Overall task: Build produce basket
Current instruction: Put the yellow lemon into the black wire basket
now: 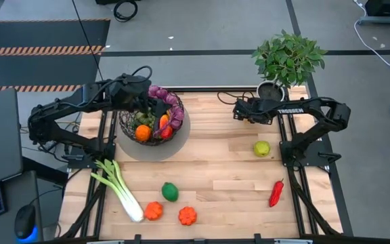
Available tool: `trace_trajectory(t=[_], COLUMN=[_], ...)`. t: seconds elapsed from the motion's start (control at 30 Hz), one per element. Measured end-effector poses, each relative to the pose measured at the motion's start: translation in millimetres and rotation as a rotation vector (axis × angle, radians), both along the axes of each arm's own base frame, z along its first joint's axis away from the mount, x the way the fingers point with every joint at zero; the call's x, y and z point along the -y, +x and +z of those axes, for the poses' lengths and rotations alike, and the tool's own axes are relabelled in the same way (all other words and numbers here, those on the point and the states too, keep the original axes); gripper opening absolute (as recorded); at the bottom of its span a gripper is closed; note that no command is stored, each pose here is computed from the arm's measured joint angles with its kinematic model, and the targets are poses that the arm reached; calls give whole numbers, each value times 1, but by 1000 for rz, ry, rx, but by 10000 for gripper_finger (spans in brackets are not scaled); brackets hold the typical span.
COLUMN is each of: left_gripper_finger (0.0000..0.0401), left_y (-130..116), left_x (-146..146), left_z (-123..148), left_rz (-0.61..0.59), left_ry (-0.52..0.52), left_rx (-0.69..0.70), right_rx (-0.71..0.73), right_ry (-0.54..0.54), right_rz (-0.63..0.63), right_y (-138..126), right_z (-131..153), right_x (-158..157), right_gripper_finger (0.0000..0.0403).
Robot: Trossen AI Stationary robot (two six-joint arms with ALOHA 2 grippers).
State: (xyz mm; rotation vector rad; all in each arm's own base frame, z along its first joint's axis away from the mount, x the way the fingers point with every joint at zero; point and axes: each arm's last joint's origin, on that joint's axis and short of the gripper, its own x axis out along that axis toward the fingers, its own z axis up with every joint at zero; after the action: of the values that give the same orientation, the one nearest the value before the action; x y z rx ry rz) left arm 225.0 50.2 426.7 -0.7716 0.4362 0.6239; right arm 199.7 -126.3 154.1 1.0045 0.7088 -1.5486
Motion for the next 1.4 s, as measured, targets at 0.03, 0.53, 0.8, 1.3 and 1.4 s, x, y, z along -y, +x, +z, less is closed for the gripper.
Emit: trace_trajectory(t=[0.03, 0.53, 0.8, 1.3, 1.4], left_gripper_finger=[385, 385, 385, 385, 385], left_y=[0, -3, -3, -13, -18], left_x=[0, 2, 0, -20, -33], left_z=[0, -3, -3, -8, -8], left_rz=[-6, -69, -64, 13, 58], left_ry=[8, 50, 53, 72, 84], left_rx=[-3, -74, -76, -167, -180], right_rx=[3, 34, 105, 507, 629], right_ry=[-1, 50, 30, -151, -263], right_rz=[-7, -11, 18, 322, 500], right_y=[-1, -9, -1, 75, 97], right_z=[-1, -13, -12, 60, 92], right_x=[1, 2, 2, -7, -14], right_gripper_finger=[346, 292, 200, 214, 207])
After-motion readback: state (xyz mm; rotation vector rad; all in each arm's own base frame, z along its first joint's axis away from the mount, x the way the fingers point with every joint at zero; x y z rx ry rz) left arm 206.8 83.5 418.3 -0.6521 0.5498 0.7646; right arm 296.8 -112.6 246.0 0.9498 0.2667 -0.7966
